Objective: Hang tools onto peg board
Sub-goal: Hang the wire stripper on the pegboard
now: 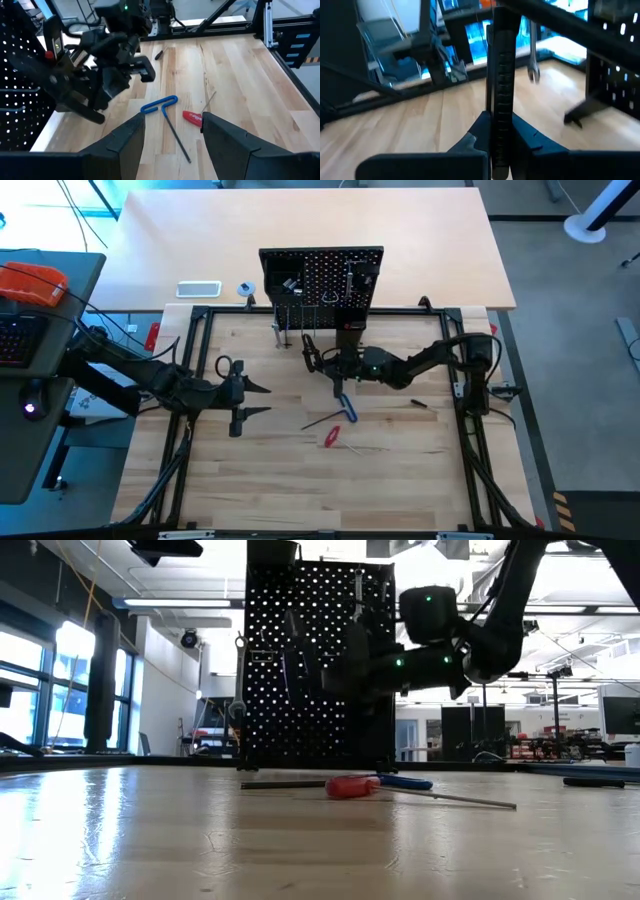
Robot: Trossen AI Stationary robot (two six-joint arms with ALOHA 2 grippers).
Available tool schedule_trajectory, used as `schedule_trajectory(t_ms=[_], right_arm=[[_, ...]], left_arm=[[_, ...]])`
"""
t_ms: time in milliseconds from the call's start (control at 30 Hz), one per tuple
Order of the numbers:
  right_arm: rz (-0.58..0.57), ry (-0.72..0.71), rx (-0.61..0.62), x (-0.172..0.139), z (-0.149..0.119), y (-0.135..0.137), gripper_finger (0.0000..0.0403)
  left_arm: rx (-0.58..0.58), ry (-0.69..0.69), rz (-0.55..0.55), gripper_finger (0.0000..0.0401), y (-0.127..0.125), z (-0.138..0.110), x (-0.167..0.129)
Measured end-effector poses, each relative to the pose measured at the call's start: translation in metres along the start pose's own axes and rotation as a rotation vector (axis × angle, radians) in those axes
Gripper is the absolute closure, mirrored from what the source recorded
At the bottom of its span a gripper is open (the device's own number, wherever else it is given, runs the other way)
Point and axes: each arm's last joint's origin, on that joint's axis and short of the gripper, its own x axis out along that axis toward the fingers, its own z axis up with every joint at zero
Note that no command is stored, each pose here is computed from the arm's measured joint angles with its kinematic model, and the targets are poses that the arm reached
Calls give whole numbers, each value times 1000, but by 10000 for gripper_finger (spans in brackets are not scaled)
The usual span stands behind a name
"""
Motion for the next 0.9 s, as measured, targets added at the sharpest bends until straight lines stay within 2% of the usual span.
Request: schedule_trajectory(t_ms=[900], right_arm=[[4,2,9,-3,6,-30,382]], left_arm=[[18,1,10,213,0,0,0]])
